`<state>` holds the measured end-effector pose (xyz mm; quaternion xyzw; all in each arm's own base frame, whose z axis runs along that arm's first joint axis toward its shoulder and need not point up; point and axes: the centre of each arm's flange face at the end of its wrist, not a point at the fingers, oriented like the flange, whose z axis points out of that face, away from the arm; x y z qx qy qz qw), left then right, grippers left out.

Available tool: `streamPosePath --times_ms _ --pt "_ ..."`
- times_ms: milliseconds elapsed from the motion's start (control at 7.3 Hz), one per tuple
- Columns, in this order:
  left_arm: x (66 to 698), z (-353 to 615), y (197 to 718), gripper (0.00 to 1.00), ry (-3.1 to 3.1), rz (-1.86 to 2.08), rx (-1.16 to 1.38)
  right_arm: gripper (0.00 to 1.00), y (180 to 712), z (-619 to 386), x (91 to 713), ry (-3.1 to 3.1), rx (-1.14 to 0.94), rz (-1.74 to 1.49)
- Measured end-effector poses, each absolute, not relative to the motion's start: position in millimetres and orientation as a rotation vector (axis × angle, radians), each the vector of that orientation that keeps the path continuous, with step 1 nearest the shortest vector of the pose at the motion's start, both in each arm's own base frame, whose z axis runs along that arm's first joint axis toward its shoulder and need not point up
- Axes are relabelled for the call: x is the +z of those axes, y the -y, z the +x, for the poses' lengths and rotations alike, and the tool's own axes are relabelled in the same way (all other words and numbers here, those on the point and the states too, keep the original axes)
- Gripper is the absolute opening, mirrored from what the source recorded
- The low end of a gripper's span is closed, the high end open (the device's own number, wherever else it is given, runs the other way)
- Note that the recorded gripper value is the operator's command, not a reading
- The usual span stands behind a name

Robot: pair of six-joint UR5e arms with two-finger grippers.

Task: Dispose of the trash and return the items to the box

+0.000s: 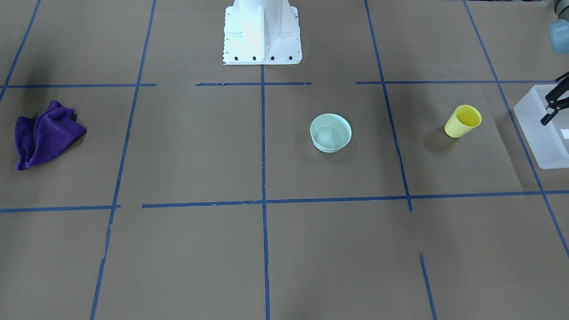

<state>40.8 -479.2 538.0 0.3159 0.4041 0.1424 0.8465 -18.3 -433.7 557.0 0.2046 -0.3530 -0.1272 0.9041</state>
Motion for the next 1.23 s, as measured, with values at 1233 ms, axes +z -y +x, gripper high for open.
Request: streamPosePath --times_ms 1233 --pt "595.7 177.6 364.4 0.46 -0.866 0.396 -0.062 1.00 407.0 -12.2 577.1 0.728 -0.249 0.397"
